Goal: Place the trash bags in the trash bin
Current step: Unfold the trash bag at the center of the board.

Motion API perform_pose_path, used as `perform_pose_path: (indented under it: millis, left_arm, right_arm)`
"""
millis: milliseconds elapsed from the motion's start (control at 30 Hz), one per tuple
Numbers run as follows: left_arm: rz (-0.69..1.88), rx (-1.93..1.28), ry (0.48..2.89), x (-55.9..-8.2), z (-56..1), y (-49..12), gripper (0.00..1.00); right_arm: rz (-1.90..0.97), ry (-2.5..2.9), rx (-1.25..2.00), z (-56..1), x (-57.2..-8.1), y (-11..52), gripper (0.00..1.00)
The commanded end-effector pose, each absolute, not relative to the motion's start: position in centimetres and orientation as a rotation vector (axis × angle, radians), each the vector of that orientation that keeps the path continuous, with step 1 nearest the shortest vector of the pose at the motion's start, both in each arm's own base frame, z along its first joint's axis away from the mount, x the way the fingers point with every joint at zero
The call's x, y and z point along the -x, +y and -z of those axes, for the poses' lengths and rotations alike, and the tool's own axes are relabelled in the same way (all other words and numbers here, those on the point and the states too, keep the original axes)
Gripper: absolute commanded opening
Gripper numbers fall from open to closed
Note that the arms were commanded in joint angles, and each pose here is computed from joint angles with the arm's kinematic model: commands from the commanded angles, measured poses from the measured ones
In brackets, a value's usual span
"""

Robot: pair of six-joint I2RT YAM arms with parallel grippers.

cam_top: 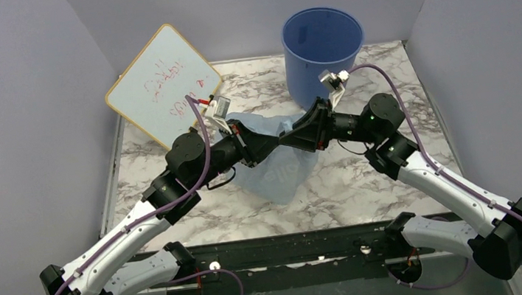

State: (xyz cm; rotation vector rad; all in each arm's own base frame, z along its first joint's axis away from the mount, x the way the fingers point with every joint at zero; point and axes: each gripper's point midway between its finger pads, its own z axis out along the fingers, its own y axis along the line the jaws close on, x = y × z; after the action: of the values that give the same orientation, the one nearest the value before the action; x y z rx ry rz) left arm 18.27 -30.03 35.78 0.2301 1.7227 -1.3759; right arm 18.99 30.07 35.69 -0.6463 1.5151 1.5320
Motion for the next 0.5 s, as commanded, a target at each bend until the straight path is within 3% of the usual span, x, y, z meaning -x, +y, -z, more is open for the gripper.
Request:
perform_pose_path:
  millis: [0, 200, 467]
  left_arm:
    - [1.505, -0.243, 1.611, -16.9, -38.5, -30.2, 0.05]
    - [1.518, -0.189, 1.556, -17.0, -39.1, -29.4, 0.05]
    - [1.575, -0.231, 1.527, -16.5, -39.5, -30.3, 0.05]
  right_arm:
    - [-1.553, 1.467, 0.724, -35.5, -18.3, 30.3, 0.34]
    - [-1.597, 1.353, 0.854, -36.1, -16.1, 30.1, 0.35]
    - [-1.586, 1.366, 0.856, -36.3, -16.1, 30.0, 0.48]
